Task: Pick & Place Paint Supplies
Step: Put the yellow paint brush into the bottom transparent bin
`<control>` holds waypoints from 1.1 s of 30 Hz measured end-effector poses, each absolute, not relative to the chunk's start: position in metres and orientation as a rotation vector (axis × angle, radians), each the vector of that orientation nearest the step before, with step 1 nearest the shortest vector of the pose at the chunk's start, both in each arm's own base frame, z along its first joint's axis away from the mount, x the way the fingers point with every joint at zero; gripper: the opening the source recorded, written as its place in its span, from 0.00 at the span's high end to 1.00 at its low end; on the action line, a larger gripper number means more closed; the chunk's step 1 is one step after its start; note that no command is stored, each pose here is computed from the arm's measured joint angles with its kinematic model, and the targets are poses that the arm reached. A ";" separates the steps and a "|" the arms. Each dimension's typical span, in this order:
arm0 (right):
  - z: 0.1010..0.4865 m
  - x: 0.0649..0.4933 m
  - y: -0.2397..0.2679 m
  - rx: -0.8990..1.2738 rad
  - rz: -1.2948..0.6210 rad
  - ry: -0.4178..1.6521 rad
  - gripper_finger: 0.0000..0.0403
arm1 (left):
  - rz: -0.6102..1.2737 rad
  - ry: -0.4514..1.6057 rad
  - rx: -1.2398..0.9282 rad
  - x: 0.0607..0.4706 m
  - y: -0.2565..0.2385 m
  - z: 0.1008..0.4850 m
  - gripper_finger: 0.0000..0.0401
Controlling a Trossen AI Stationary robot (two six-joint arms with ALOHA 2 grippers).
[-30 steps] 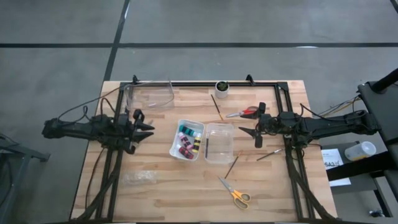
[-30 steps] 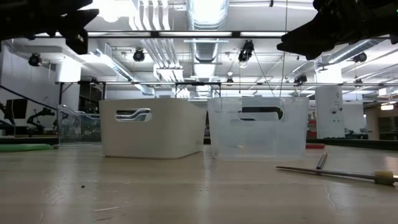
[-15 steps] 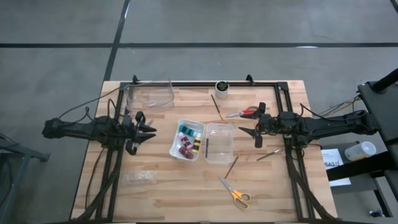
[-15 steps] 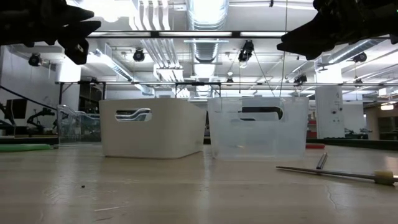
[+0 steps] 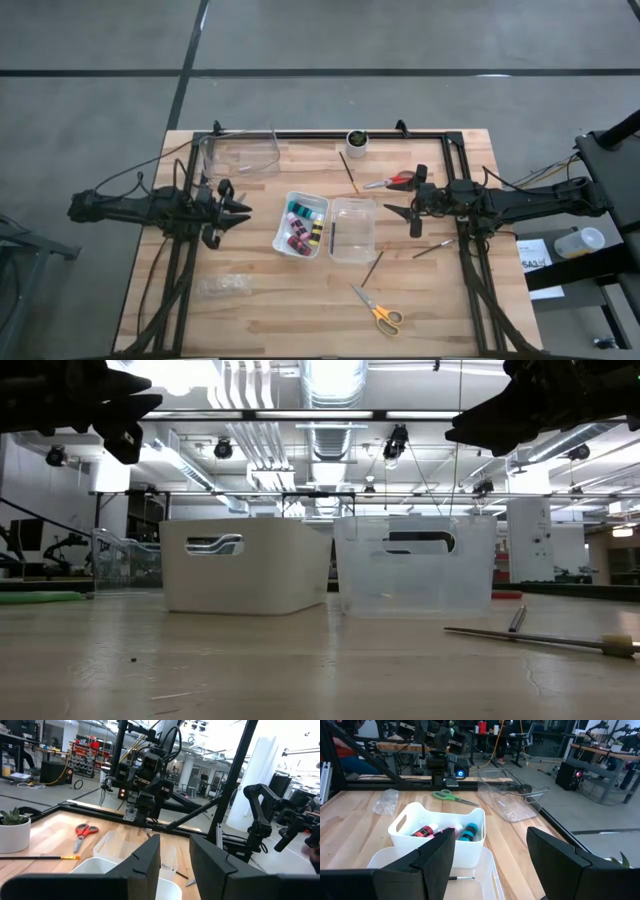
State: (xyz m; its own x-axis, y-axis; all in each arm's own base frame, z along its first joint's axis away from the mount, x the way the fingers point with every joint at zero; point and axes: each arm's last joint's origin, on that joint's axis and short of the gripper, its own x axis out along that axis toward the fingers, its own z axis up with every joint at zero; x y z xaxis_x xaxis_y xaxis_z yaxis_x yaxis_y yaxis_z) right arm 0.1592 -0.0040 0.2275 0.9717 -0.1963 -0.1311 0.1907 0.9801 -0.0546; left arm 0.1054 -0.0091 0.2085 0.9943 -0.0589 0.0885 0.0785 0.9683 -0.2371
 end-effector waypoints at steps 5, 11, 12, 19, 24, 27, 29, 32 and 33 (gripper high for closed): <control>0.228 0.159 -0.004 -0.042 -0.195 0.136 0.39 | -0.069 -0.081 -0.243 0.105 -0.009 0.208 0.73; 0.228 0.159 -0.004 -0.042 -0.195 0.136 0.39 | -0.069 -0.081 -0.243 0.105 -0.009 0.208 0.73; 0.228 0.159 -0.004 -0.042 -0.195 0.136 0.39 | -0.069 -0.081 -0.243 0.105 -0.009 0.208 0.73; 0.228 0.159 -0.004 0.128 -0.210 0.118 0.39 | -0.068 -0.073 -0.242 0.106 -0.009 0.206 0.73; 0.226 0.160 -0.009 0.270 -0.301 0.111 0.39 | -0.059 0.003 -0.237 0.106 -0.009 0.197 0.73; 0.226 0.164 -0.017 0.261 -0.409 0.129 0.39 | -0.052 0.059 -0.233 0.106 -0.009 0.192 0.73; 0.227 0.169 -0.023 0.255 -0.473 0.158 0.39 | -0.047 0.102 -0.230 0.106 -0.009 0.188 0.73; 0.233 0.184 -0.032 0.253 -0.515 0.221 0.39 | -0.039 0.168 -0.226 0.105 -0.009 0.181 0.73; 0.236 0.190 -0.036 0.251 -0.532 0.249 0.39 | -0.036 0.193 -0.224 0.105 -0.009 0.179 0.73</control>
